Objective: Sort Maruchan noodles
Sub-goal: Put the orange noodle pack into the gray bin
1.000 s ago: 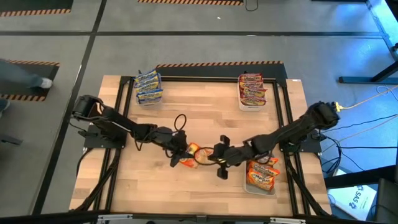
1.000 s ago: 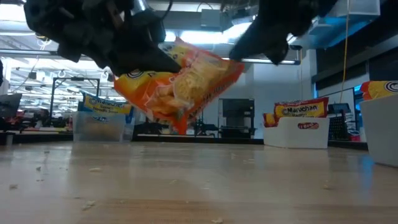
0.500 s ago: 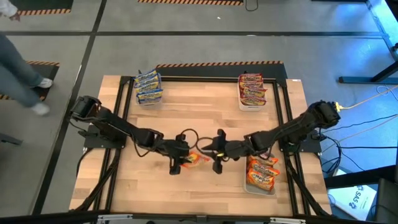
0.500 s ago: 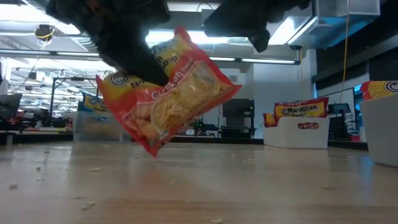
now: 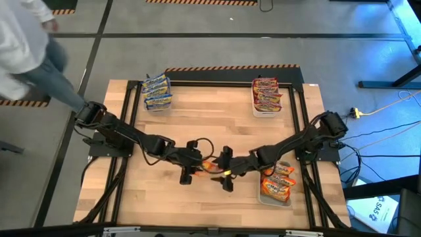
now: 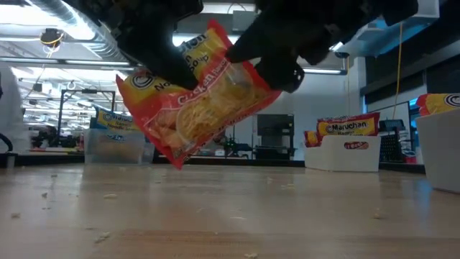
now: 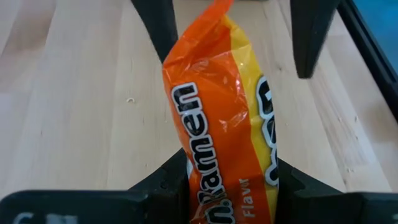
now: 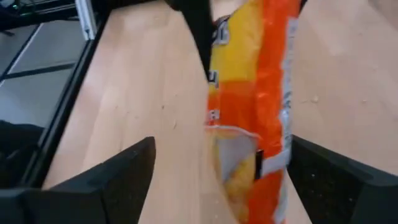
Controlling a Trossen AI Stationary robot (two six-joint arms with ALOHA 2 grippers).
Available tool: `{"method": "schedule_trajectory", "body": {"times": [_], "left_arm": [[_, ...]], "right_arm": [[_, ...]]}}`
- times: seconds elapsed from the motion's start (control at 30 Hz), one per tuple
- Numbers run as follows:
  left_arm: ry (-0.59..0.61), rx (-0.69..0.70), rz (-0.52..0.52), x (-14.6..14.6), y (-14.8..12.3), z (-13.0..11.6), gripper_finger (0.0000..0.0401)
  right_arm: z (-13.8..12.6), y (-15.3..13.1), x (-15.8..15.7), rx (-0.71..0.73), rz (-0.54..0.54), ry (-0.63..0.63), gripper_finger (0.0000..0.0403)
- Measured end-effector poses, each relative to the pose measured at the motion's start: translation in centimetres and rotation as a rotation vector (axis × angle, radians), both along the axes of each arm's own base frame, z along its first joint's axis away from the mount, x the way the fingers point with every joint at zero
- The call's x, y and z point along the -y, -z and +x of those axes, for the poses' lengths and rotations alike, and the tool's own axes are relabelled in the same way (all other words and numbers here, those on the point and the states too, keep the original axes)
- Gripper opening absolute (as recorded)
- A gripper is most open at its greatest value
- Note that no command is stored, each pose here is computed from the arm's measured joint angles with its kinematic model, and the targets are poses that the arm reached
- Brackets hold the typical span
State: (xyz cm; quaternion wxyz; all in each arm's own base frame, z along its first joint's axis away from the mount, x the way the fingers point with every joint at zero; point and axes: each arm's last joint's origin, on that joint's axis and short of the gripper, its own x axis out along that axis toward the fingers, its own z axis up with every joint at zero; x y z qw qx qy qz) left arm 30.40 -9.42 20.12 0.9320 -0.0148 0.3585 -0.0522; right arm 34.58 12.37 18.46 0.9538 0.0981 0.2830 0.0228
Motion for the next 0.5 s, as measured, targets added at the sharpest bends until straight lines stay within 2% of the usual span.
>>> {"method": "schedule_trajectory", "body": {"times": [0.13,0.23,0.33,0.5], "left_arm": [[-0.004,0.014,-0.001,0.0,-0.1,0.1,0.0116],[-0.008,0.014,-0.001,-0.1,-0.1,0.1,0.0116],[-0.016,0.017,0.004,-0.2,-0.1,0.2,0.0116],[-0.018,0.016,0.007,-0.2,-0.1,0.1,0.0117]], "right_arm": [[0.5,0.0,0.1,0.057,-0.022,0.043,0.0334],[1.0,0.3,0.6,0.080,-0.032,0.088,0.0319],[1.1,0.9,0.8,0.063,-0.048,0.108,0.0285],[1.4,1.5,0.6,0.063,-0.045,0.093,0.0204]]}}
